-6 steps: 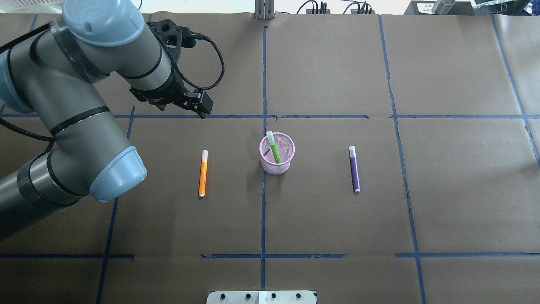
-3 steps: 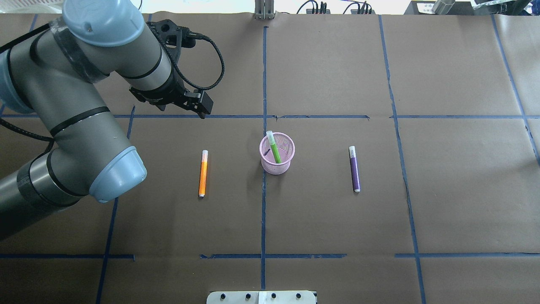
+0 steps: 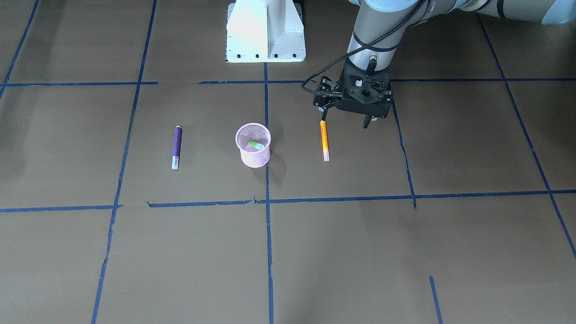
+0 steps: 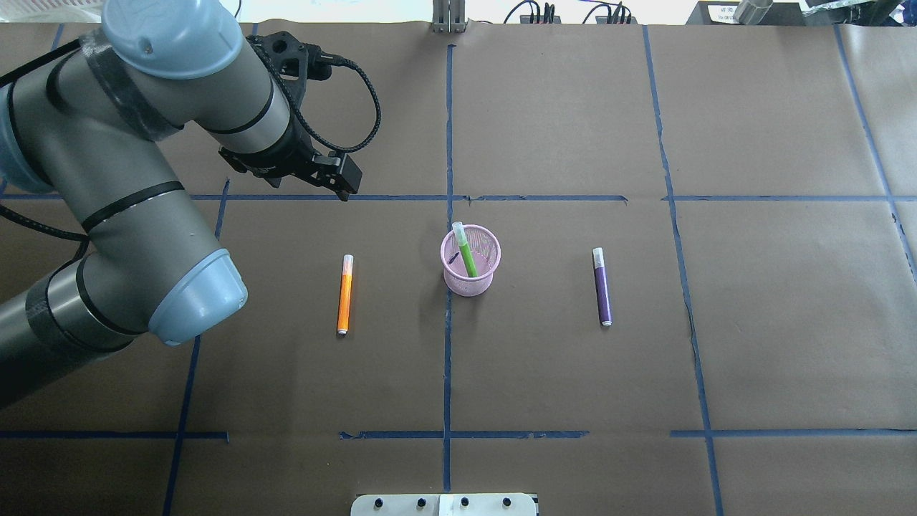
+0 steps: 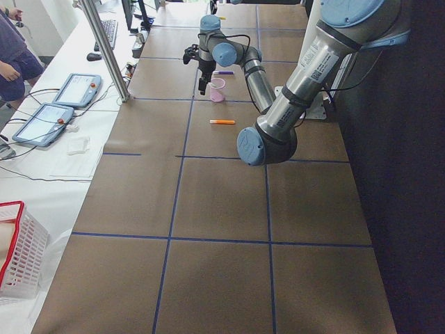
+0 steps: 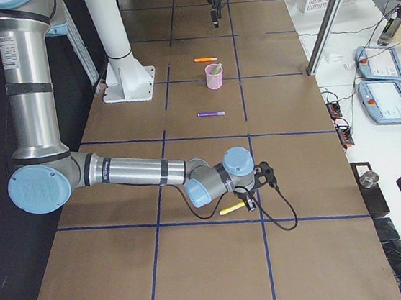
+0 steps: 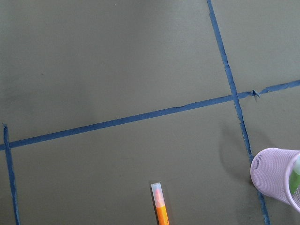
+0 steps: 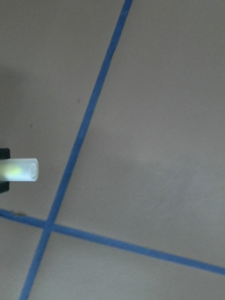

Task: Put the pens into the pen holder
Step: 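Carry the yellow marker with the right gripper and drop it into the cup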

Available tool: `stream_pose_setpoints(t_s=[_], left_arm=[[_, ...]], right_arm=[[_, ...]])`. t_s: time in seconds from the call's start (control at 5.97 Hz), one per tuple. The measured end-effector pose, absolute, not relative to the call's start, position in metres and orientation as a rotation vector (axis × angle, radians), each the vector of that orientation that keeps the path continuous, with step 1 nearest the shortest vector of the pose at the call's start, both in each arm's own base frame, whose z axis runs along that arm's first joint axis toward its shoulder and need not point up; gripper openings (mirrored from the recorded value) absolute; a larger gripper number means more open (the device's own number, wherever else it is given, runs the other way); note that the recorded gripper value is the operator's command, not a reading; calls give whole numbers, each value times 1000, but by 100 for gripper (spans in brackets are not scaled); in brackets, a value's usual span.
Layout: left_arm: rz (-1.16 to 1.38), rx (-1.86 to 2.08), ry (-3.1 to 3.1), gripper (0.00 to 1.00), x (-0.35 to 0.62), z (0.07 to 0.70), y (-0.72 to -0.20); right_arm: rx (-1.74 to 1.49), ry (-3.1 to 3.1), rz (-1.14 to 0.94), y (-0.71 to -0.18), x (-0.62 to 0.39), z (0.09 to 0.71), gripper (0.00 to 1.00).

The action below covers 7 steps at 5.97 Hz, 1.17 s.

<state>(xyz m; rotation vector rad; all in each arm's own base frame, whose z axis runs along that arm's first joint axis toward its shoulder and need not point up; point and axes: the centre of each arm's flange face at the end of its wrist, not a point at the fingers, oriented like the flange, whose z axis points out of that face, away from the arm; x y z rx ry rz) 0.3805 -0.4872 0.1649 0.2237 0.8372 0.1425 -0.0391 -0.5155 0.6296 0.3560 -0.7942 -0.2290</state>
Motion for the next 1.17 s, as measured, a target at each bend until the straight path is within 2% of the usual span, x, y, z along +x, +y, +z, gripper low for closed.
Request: stream_pose_setpoints(t_s=[0.5,0.84,1.17], left_arm=[[177,205,773,100,366,211,-495],[236,174,772,100,333,245,-515],[246,138,797,100,310,263,-523]], right_arm=[[508,-929,-92,-537,-67,457,0],[552,-1002,37,-541,-139,358,0],[605,-1039,199,-526,-241,290,0]])
